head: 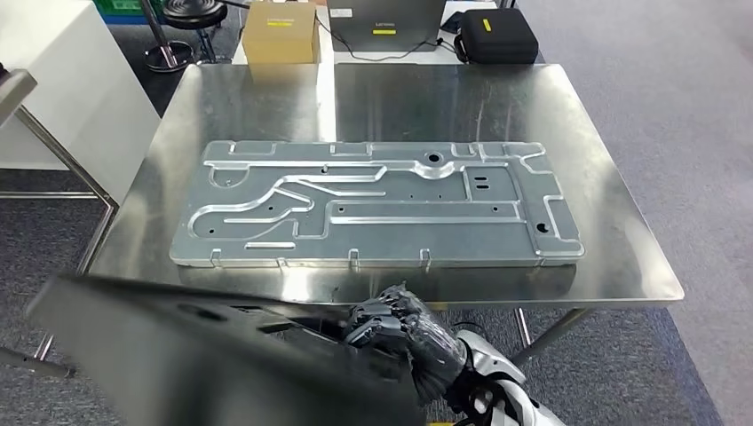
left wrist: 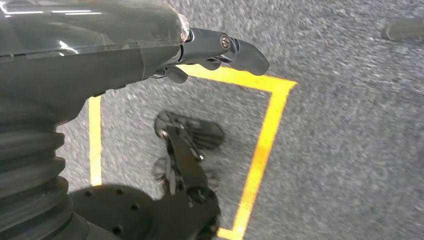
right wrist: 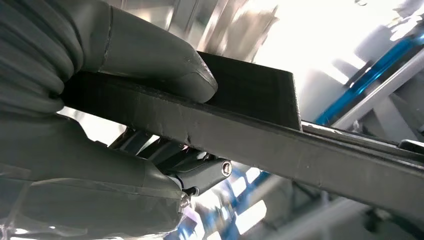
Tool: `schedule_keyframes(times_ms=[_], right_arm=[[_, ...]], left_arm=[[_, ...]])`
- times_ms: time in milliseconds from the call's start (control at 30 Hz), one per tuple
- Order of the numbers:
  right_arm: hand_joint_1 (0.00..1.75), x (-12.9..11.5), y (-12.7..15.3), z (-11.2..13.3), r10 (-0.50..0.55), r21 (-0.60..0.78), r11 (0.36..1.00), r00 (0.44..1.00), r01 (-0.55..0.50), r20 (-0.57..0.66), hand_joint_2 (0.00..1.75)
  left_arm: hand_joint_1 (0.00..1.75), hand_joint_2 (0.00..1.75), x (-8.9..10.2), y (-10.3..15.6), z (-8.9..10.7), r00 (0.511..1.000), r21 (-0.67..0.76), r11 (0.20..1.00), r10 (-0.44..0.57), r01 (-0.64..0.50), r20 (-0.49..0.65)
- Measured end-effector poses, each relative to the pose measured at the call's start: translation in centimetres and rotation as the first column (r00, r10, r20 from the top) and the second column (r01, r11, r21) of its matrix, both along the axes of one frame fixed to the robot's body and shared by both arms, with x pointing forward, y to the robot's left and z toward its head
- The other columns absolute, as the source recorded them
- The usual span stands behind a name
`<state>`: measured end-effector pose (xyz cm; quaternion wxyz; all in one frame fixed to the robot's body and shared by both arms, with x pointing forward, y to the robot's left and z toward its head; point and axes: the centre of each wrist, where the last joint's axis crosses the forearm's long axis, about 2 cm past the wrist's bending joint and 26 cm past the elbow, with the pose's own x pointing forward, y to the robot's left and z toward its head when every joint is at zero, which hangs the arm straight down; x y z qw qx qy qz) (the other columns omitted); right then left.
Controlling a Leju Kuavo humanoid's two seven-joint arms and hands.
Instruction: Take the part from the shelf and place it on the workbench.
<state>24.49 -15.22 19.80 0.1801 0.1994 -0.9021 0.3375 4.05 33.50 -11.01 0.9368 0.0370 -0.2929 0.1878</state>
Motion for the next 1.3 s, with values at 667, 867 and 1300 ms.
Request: schedule_keyframes(times_ms=[667, 867, 1300], right_arm=[[1.75, 14.3, -1.8, 7.0, -0.374, -0.346, 0.787, 0.841, 0.510, 0.391, 1.75], [1.75, 16.7, -1.3, 6.9, -0.420, -0.424, 0.696, 0.808, 0.579, 0.414, 1.75], [1.75, 20.6, -2.4, 1.8, -0.540, -0.777, 0.329, 0.782, 0.537, 0.312, 1.75]], left_arm=[[0.00, 1.75, 0.9, 0.3, 0.1, 0.999, -0.001, 1.000, -0.017, 0.017, 0.028], [0.00, 1.75, 1.0, 0.3, 0.1, 0.999, 0.000, 1.000, -0.015, 0.015, 0.033], [0.00, 1.75, 1.0, 0.1, 0.1, 0.997, -0.036, 0.999, -0.028, 0.030, 0.076]])
